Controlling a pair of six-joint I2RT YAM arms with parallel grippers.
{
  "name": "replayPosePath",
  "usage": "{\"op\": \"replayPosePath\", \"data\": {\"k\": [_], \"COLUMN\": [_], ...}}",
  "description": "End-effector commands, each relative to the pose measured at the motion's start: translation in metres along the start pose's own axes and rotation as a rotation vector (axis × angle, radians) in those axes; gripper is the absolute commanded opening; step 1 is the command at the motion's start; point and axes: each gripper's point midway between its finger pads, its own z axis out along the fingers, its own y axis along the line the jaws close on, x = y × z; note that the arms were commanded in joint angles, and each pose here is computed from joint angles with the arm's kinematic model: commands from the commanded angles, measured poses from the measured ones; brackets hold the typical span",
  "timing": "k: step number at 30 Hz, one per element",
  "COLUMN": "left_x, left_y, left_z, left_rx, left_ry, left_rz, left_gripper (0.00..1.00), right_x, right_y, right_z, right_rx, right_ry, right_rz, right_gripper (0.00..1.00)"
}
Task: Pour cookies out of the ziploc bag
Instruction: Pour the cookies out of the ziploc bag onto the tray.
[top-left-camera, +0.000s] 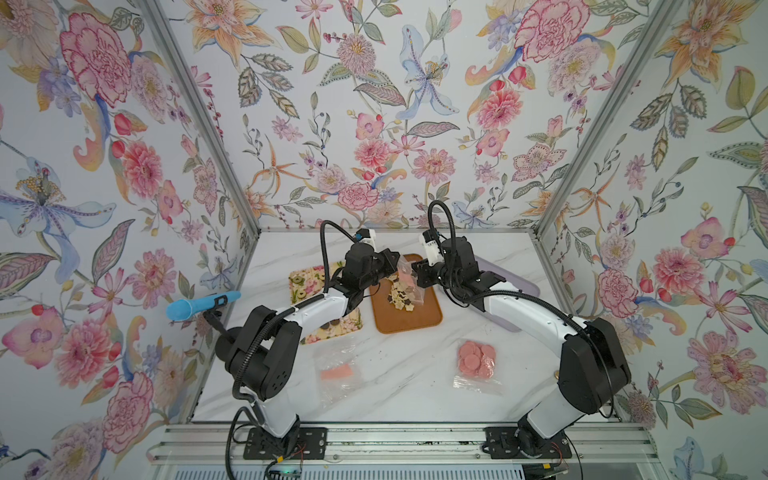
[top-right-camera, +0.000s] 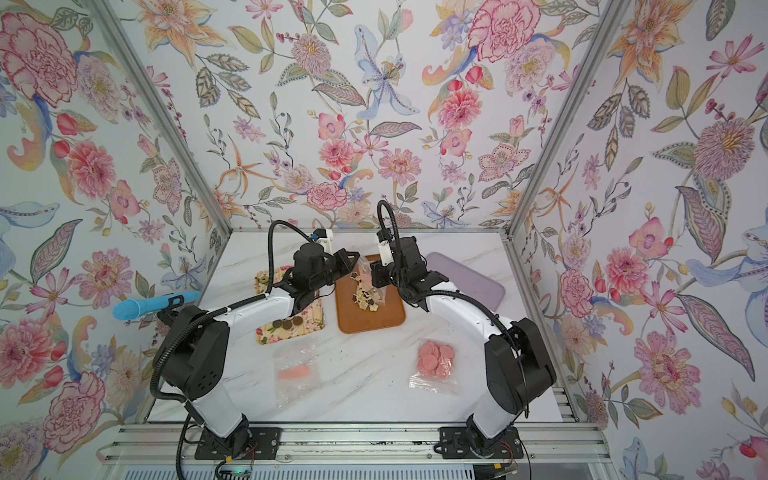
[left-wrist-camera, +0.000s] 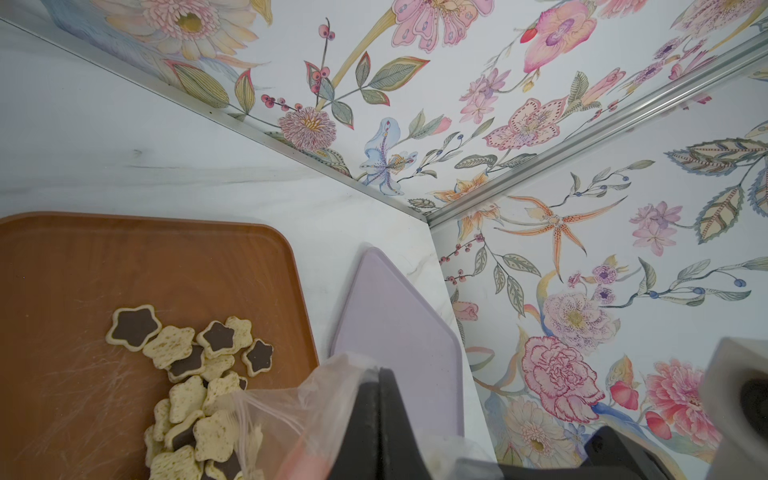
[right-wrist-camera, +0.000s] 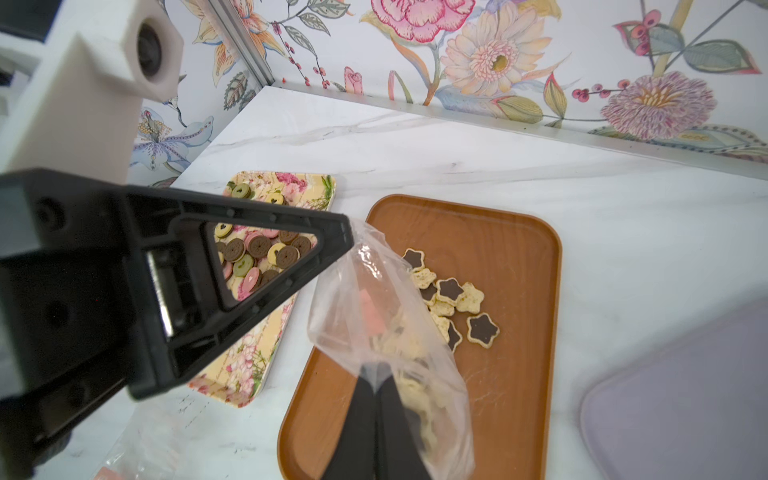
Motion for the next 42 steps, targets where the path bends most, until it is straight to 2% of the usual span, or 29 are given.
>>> {"op": "replayPosePath", "data": {"k": [1,5,8,10,12,15,20,24,28,36,42], "left_x": [-0.026,-0.028,-0.032,-0.034,-0.033,-0.037,-0.037,-0.044,-0.05,-0.035,-0.048], "left_y": [-0.009,-0.003,-0.007,-0.005,-0.006,-0.006,-0.009,-0.025,-0.035,-0.025,-0.053], "left_z": [-0.011,-0.008,-0.011,-0.011,-0.008,-0.011,-0.013,-0.019,-0.026,-0.035,-0.06], "left_rx": [-0.006,-0.021,-0.016,-0.021,-0.009,-0.017,0.005,0.042,0.048,0.021,0.048], "left_ry": [-0.073,-0.065,-0.078,-0.079,-0.071,-0.085,-0.078,-0.085,-0.092,-0.043,-0.07], "left_rz": [0.051,0.065,0.094,0.096,0.09,0.104,0.105,0.139,0.165,0.196,0.268], "left_gripper": [0.0,0.0,0.0,0.0,0.0,0.0,0.0,0.0,0.0,0.0,0.0], "right_x": [-0.003,-0.006,0.01,0.012,0.006,0.005,0.001,-0.011,-0.014,0.013,0.001], "right_y": [0.02,0.001,0.028,0.014,0.006,0.021,0.021,0.02,0.018,0.02,0.035], "right_z": [0.004,0.009,0.013,0.018,0.016,0.012,0.004,-0.012,-0.017,-0.01,-0.025], "right_rx": [-0.033,-0.017,-0.059,-0.02,-0.045,-0.033,-0.024,0.001,0.017,-0.037,-0.087], "right_ry": [0.008,0.001,0.036,0.041,0.026,0.022,0.007,-0.046,-0.035,0.029,-0.037], "right_rz": [0.003,0.052,0.009,0.017,0.059,-0.009,-0.022,-0.065,-0.083,-0.043,-0.078], "right_gripper": [0.0,0.0,0.0,0.0,0.0,0.0,0.0,0.0,0.0,0.0,0.0]}}
